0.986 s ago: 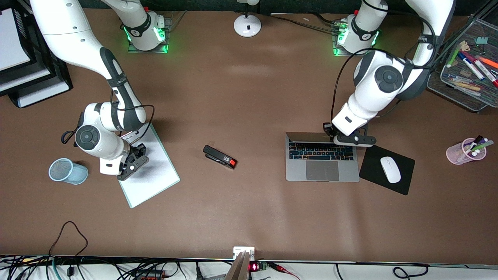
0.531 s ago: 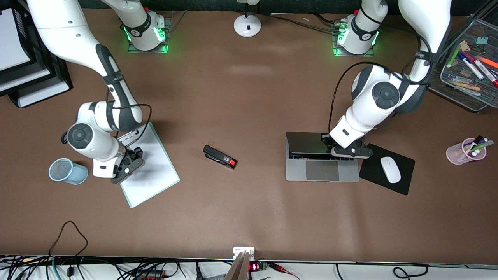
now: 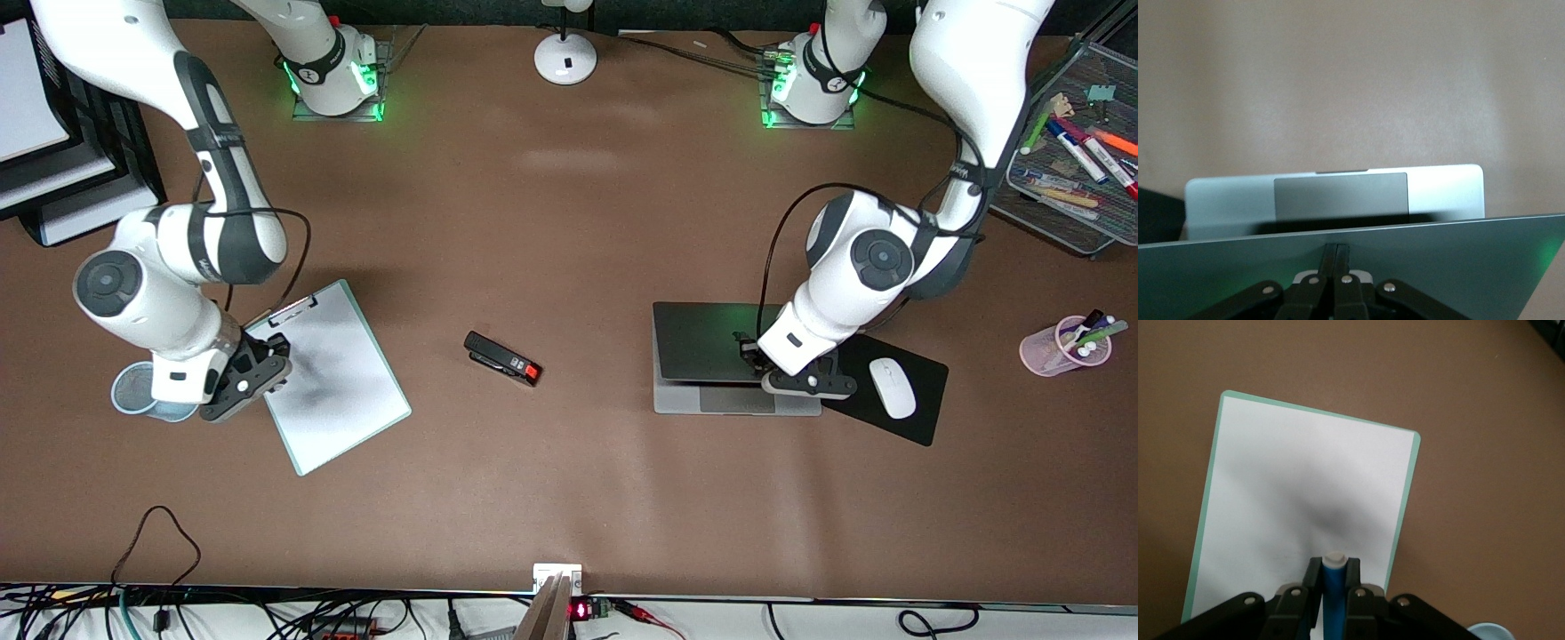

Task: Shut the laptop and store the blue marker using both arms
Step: 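Lift the marker toward the cup while the left gripper pushes the lid down, then drop the marker into the light blue cup while the left gripper presses the lid shut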

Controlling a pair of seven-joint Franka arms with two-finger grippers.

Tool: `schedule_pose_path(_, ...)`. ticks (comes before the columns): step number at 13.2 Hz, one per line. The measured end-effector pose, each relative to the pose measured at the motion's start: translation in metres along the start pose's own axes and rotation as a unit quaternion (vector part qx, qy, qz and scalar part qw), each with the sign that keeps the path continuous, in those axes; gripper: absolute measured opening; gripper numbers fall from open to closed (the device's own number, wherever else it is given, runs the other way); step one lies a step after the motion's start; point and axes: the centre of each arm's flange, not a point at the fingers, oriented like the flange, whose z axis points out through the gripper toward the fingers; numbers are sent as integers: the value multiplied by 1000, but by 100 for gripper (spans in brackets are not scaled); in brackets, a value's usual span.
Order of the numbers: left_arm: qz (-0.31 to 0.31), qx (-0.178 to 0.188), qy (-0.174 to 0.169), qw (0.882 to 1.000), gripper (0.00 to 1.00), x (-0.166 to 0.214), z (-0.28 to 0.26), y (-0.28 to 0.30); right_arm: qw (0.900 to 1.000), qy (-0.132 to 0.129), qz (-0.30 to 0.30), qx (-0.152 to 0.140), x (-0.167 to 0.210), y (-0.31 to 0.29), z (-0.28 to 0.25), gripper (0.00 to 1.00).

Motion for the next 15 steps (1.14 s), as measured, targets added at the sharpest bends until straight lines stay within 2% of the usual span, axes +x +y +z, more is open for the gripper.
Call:
schedule_pose_path(2, -2, -8, 6, 1000, 1, 2, 14, -1, 999, 13, -29, 10, 2, 12, -28, 18)
schedule_pose_path(4, -5, -12, 10, 1000, 1, 2, 30, -4, 997, 43, -59, 30, -10, 39, -52, 18)
schedule_pose_path(6, -8, -14, 17, 1000, 1, 3, 46, -10, 990, 72, -114, 34, -34, 71, -64, 18)
schedule_pose_path(10, -19, -18, 12, 1000, 1, 1, 89, -25, 969, 149, -192, 49, -72, 107, -59, 18)
schedule_pose_path(13, -20, -21, 15, 999, 1, 5, 92, -23, 949, 216, -220, 60, -89, 120, -54, 18)
schedule_pose_path(15, -20, -22, 17, 999, 1, 7, 92, -22, 938, 254, -221, 82, -109, 129, -50, 18)
